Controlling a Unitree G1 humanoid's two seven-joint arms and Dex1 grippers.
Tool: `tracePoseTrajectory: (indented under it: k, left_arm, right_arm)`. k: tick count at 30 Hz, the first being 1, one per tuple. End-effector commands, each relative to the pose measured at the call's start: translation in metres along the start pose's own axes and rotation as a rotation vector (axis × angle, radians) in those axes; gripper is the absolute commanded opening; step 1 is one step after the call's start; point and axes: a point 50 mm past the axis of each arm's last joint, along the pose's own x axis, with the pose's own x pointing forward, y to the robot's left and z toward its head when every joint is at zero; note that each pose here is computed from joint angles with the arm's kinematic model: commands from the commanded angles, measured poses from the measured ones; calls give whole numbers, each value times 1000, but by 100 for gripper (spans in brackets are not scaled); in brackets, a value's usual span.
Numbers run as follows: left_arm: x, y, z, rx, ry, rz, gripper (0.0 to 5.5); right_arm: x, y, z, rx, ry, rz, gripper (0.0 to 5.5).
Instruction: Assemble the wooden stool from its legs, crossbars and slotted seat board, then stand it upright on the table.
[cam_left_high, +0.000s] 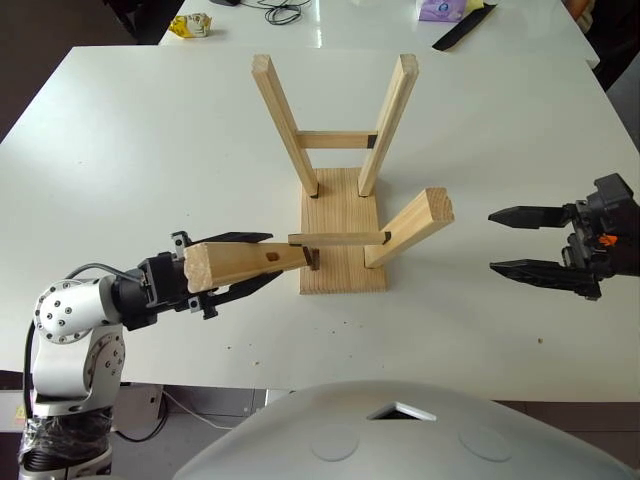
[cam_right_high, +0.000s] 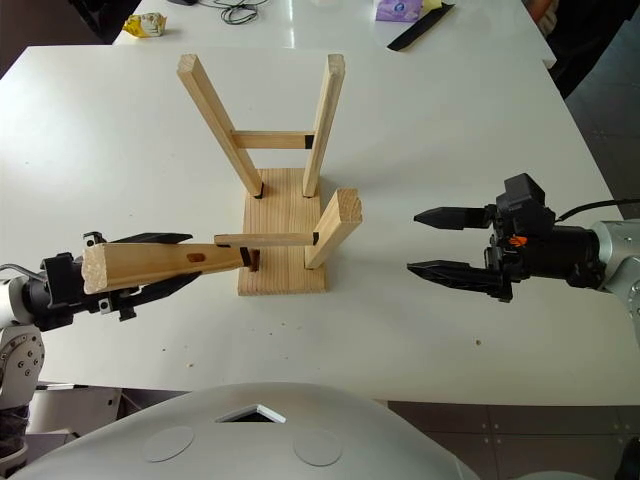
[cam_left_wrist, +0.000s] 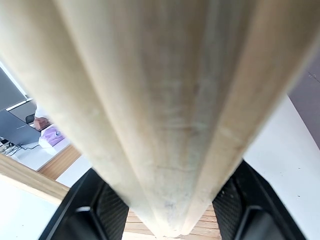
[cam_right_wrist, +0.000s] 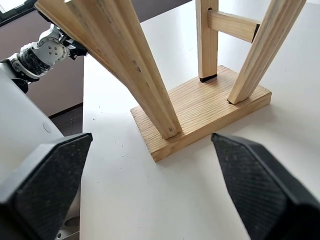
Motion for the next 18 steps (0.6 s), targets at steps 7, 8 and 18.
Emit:
tracePoseTrajectory:
  k: [7, 8, 18]
  left_arm:
    - [0, -9, -12, -66, 24, -19, 208]
    - [-2, -9, -14, -69, 36, -23, 208]
    - [-13, 0, -25, -197, 121, -105, 208]
  right_arm:
    - [3, 0, 1, -25, 26, 16, 441]
    - [3, 0, 1, -26, 27, 17, 441]
    - [9, 4, 0, -40, 30, 45, 441]
